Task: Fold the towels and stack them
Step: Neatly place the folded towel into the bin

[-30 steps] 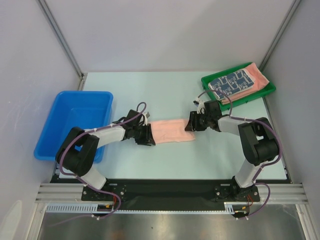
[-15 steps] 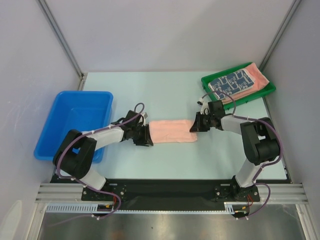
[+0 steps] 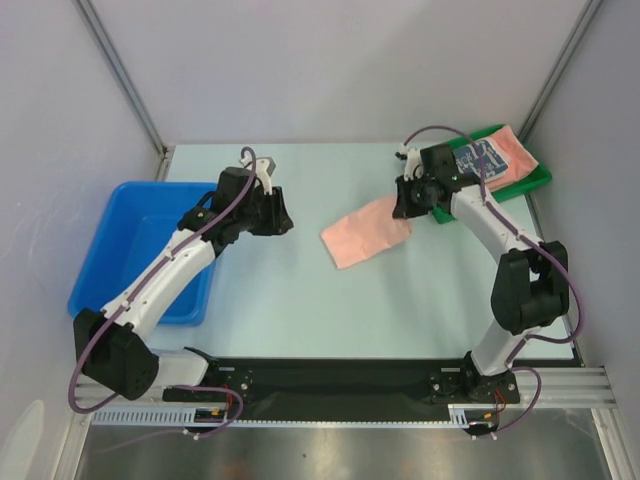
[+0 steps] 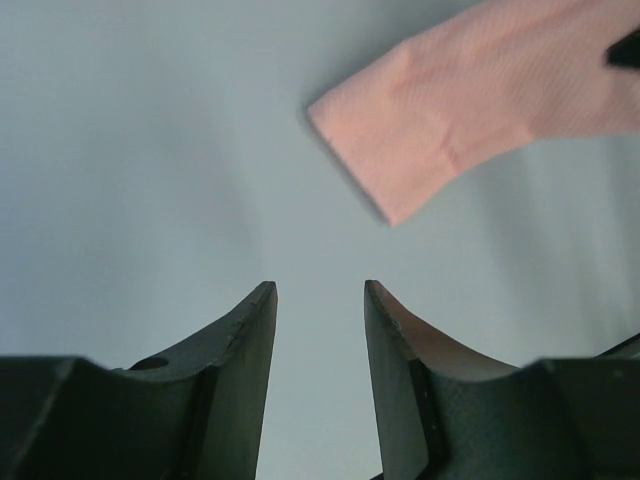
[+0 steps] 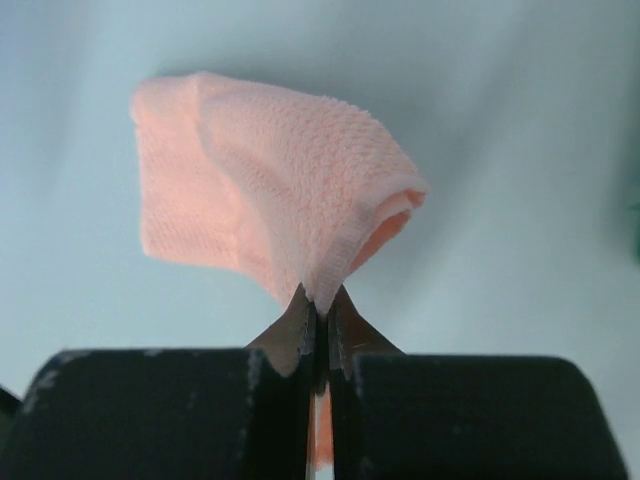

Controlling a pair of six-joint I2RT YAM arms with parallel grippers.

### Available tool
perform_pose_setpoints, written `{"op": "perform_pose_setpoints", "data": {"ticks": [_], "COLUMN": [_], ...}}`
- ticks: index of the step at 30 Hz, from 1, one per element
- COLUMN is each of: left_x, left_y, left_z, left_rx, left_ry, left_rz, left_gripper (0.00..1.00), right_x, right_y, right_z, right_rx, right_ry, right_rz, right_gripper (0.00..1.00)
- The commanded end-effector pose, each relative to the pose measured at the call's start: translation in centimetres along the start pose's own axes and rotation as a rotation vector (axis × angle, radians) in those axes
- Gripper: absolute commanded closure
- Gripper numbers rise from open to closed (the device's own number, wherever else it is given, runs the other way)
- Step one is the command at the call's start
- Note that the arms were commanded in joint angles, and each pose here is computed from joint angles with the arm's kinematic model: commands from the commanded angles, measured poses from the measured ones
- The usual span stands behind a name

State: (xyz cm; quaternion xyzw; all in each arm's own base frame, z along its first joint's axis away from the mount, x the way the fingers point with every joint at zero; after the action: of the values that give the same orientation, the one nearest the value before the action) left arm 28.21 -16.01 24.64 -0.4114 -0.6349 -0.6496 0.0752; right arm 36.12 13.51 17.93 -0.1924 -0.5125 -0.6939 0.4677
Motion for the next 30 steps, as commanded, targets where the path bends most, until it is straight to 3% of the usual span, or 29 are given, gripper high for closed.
{"op": "perform_pose_setpoints", "data": {"ticks": [1, 10, 15, 20, 30], "left_x": [-1.3, -3.2, -3.4, -3.6, -3.8], "left_y": [-3.2, -4.7, -4.4, -4.5, -4.5], "left_z": [1.6, 2.7, 2.9, 3.1, 3.0], "left_rx": [-0.048, -0.069, -0.063, -0.068, -0.061], "left_ry": [0.035, 0.024, -0.001, -0.020, -0.055], "left_rz": [0.113, 0.176, 0.170, 0.180, 0.179], "left_gripper": [0.54, 0.56, 0.56, 0.56, 0.56], "right_x": [2.4, 5.1, 6.4, 9.3, 12.0], "right_y": [2.9, 9.5, 11.6, 14.8, 17.3], "right_z": [-1.3, -4.7, -9.2, -11.6, -14.6], "right_rx": [0.074, 0.154, 0.144, 0.158, 0.258], "right_ry": [-0.110, -0.192, -0.290, -0.304, -0.386], "right_rz": [-0.005, -0.023, -0.013, -0.100, -0.168], "right_gripper": [1.00, 1.00, 1.00, 1.00, 1.00]}}
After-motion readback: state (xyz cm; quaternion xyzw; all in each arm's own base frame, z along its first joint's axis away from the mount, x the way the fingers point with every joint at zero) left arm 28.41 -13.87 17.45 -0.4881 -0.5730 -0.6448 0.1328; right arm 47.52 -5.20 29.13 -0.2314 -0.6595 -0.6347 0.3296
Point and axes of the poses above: each gripper's point midway between its finger pads, its own x axis back along the fingers, its own z axis along the line the jaws close on, y = z × x, the point moved 6 cm from there along x, back along the fingers, and after that the axes turned 15 degrees about -x, right-handed, at the moved point
